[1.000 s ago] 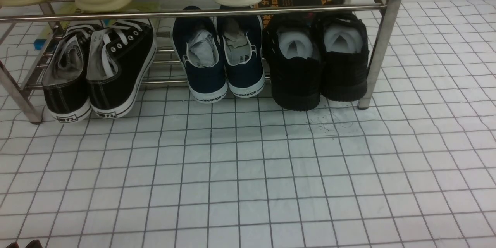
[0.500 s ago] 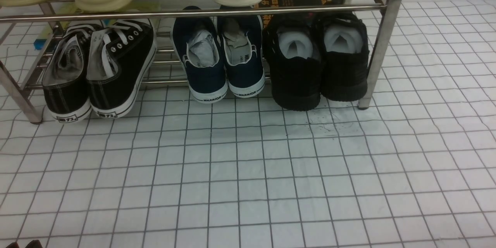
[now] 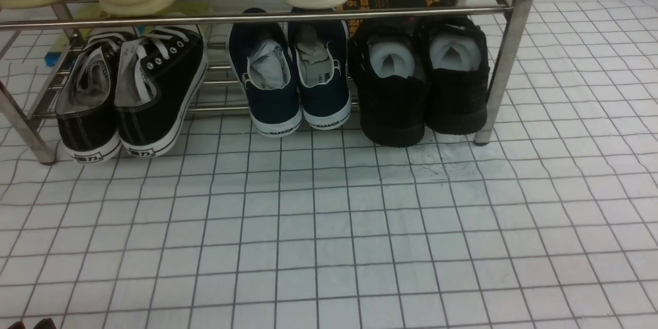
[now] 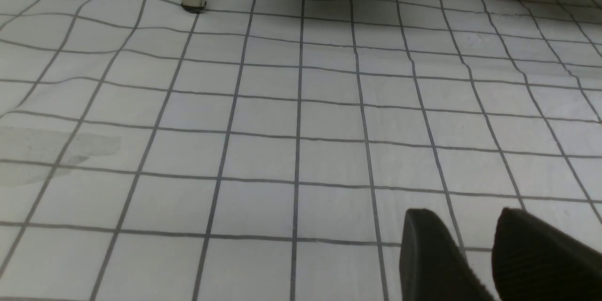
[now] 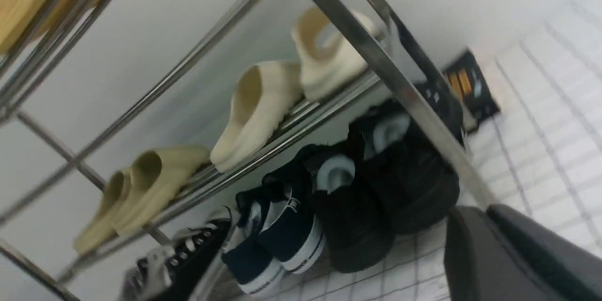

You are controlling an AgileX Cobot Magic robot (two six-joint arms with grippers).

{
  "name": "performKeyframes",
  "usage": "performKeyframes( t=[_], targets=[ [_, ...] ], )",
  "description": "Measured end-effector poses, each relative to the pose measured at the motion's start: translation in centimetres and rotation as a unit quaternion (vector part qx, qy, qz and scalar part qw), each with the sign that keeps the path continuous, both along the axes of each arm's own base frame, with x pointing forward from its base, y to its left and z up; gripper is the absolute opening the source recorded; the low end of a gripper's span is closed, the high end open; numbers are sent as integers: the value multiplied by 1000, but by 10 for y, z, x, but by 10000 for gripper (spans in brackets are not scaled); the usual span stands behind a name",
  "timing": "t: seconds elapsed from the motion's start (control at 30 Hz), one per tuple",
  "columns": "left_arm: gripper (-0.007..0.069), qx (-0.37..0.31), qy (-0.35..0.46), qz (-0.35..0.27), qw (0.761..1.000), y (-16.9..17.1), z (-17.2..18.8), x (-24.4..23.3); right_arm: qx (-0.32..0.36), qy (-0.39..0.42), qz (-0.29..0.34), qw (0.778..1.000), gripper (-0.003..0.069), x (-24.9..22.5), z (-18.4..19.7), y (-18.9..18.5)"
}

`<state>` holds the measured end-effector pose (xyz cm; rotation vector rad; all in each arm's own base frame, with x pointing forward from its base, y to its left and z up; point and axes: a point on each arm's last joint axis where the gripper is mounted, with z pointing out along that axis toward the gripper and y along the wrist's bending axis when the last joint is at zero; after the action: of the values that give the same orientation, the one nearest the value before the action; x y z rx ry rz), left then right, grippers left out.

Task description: Take the shoes off the shelf with your hand from the white checkered tablecloth.

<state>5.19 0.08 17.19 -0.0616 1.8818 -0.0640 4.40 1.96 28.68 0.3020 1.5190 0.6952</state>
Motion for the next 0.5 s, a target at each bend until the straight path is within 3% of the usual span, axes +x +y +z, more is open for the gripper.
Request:
performKeyframes(
  t=[0.07, 0.13, 0.2, 0.23, 0.27, 0.33, 0.37, 0.5],
  targets=[
    [239, 0, 0, 0, 1000, 0, 0, 0, -106, 40, 41, 993, -12, 10, 26, 8],
    [239, 0, 0, 0, 1000, 0, 0, 0, -179, 146, 106, 967, -9, 31, 31, 16],
    [239, 0, 0, 0, 1000, 0, 0, 0, -200, 201, 136, 949, -6, 42, 30, 18],
    [239, 0, 0, 0, 1000, 0, 0, 0, -218, 290, 183, 914, -3, 68, 25, 22],
    [239, 0, 0, 0, 1000, 0, 0, 0, -223, 317, 204, 899, -2, 79, 23, 24],
    [239, 0, 0, 0, 1000, 0, 0, 0, -227, 338, 230, 884, -1, 96, 21, 27],
    [239, 1, 0, 0, 1000, 0, 0, 0, -220, 347, 273, 870, 1, 119, 21, 35],
    [239, 1, 0, 0, 1000, 0, 0, 0, -197, 326, 361, 851, 43, 174, 24, 66]
  ],
)
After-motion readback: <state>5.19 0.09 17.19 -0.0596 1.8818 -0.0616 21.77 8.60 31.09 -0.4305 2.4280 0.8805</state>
